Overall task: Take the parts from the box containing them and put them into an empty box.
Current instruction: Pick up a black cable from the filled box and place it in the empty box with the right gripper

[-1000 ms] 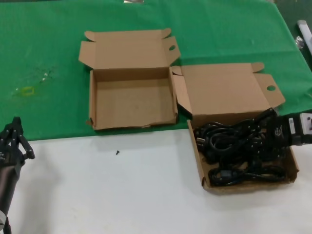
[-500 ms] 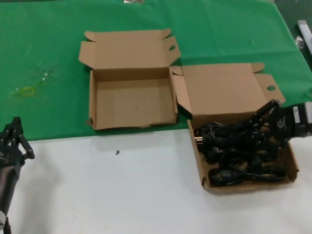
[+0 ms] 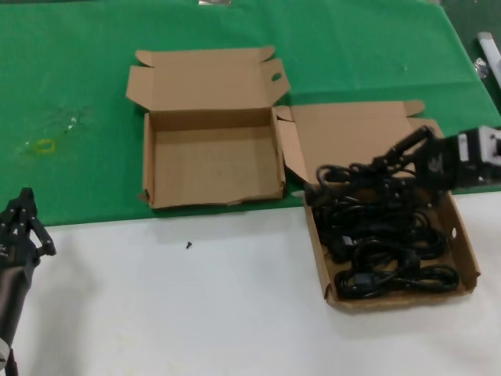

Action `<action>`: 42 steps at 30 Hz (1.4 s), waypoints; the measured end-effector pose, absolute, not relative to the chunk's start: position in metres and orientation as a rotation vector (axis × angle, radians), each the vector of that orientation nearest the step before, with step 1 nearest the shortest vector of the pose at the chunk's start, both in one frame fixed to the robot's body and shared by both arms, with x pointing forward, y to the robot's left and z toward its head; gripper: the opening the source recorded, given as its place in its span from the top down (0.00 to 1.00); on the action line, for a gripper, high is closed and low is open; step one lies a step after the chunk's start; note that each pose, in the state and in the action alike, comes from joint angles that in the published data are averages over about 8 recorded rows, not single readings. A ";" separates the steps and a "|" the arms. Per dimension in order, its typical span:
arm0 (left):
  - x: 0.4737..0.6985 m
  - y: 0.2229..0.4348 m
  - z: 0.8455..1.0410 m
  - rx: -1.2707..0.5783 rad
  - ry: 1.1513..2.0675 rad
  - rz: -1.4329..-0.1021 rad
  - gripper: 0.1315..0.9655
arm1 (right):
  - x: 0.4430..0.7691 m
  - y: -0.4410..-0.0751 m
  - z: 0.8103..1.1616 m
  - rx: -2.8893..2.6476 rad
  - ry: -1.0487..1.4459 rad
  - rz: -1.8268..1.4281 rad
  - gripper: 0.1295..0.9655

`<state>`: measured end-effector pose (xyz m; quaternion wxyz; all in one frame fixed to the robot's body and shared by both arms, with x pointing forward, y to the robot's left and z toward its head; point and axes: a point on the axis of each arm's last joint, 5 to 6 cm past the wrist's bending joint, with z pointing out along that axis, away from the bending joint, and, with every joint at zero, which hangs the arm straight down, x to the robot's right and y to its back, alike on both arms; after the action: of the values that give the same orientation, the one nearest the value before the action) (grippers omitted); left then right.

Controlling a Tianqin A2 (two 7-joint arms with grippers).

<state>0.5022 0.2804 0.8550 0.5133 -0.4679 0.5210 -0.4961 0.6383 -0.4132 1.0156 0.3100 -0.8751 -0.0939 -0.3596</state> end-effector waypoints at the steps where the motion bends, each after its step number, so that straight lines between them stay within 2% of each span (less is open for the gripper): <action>1: 0.502 0.280 0.855 -1.125 1.253 -1.193 0.99 | 0.641 -0.410 1.017 -2.304 -0.253 -0.956 0.89; 12: 0.502 0.280 0.855 -1.125 1.253 -1.193 0.99 | 0.673 -0.354 1.025 -2.202 -0.307 -1.014 0.89; 30: 0.502 0.280 0.855 -1.125 1.253 -1.193 0.99 | 0.730 -0.255 1.011 -2.111 -0.381 -1.077 0.89; 42: 0.502 0.280 0.855 -1.125 1.253 -1.193 0.99 | 0.753 -0.221 0.990 -2.114 -0.417 -1.112 0.89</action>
<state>0.5022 0.2804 0.8550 0.5133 -0.4679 0.5210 -0.4961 0.7528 -0.2211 0.9902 0.3509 -0.8163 -0.1611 -0.4296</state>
